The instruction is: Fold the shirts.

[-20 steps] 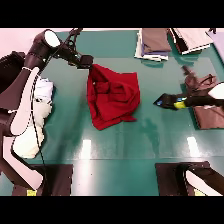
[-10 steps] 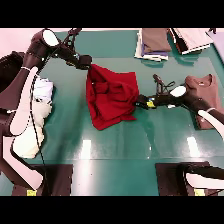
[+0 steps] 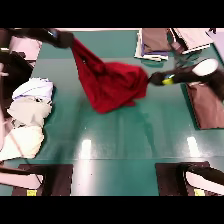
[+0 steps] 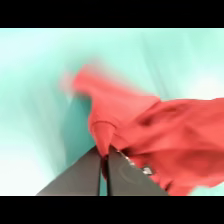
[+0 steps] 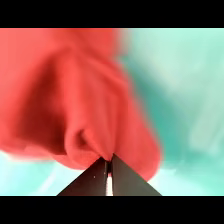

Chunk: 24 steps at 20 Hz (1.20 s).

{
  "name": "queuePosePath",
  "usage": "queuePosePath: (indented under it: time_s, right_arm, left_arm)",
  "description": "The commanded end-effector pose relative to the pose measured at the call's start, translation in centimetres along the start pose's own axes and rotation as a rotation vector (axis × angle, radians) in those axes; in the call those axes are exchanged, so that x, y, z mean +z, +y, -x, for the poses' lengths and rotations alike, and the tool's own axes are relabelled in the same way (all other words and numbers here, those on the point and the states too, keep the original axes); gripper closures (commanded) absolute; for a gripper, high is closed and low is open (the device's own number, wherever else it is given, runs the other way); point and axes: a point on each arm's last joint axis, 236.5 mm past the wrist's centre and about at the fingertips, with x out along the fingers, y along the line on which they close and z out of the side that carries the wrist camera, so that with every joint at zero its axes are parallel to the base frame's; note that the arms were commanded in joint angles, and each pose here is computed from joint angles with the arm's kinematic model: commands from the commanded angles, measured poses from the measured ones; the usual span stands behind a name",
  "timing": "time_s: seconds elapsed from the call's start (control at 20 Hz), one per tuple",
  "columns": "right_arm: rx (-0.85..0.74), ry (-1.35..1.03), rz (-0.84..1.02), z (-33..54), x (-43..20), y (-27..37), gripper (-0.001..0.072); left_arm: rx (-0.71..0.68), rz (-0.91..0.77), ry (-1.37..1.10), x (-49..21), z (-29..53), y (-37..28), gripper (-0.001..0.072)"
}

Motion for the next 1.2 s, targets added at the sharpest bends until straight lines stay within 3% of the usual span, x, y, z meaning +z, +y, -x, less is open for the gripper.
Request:
queuePosePath:
  time_s: [0.0,0.25,0.6,0.85,1.15]
  right_arm:
    - [-0.099,-0.147,0.116,11.4,4.1,0.9,0.0694]
    - [-0.179,-0.365,0.219,24.0,6.2,5.0,0.0694]
    - [-0.191,-0.399,0.255,30.0,6.0,8.9,0.0693]
    - [-0.078,-0.201,0.204,23.5,5.9,9.0,0.0694]
    - [-0.199,0.204,0.115,6.9,4.2,0.6,0.0694]
  left_arm:
    - [0.048,-0.073,-0.288,6.1,12.8,-2.0,0.0682]
    - [0.049,-0.161,-0.578,7.9,28.9,-6.8,0.0682]
    - [-0.091,-0.179,-0.721,7.7,35.5,-11.5,0.0682]
    - [-0.065,-0.192,-0.421,5.2,24.2,-8.3,0.0683]
    - [-0.037,-0.048,0.132,-5.9,1.1,-0.4,0.0682]
